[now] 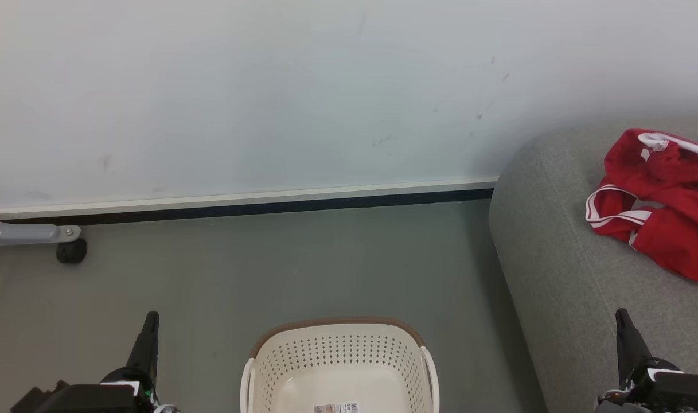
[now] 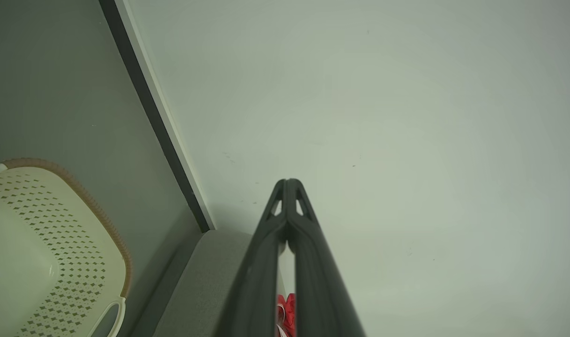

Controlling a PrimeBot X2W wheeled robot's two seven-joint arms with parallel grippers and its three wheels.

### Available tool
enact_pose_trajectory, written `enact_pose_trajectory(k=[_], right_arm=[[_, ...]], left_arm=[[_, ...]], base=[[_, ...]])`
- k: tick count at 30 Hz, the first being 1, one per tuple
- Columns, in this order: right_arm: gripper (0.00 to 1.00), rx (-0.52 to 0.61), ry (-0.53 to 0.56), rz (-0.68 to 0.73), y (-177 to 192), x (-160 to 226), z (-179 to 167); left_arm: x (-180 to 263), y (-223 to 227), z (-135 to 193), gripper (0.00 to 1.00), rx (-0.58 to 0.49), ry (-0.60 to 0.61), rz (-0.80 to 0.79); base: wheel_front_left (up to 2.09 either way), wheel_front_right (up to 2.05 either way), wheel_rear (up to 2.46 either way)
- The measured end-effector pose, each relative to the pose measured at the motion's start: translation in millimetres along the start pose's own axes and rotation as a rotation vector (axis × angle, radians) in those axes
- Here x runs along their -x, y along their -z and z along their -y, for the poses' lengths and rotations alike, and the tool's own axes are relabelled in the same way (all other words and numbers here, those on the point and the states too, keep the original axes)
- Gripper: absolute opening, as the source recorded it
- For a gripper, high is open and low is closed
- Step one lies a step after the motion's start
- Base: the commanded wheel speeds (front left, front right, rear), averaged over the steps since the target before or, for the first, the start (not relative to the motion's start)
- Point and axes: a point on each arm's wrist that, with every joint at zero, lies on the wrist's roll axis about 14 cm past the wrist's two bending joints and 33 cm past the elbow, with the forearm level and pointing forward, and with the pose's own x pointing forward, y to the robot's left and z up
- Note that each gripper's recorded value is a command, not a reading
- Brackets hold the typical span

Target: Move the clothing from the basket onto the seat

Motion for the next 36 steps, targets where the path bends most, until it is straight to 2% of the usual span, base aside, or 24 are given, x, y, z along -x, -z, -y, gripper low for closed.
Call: enact_pose_trajectory(k=[36], right_arm=[[0.0, -0.001, 0.0, 0.0, 0.2, 0.1, 0.1]], left_arm=[[0.1, 0.2, -0.6, 0.0, 0.001, -0.002, 0.0]], base=[[0.0, 0.0, 0.0]])
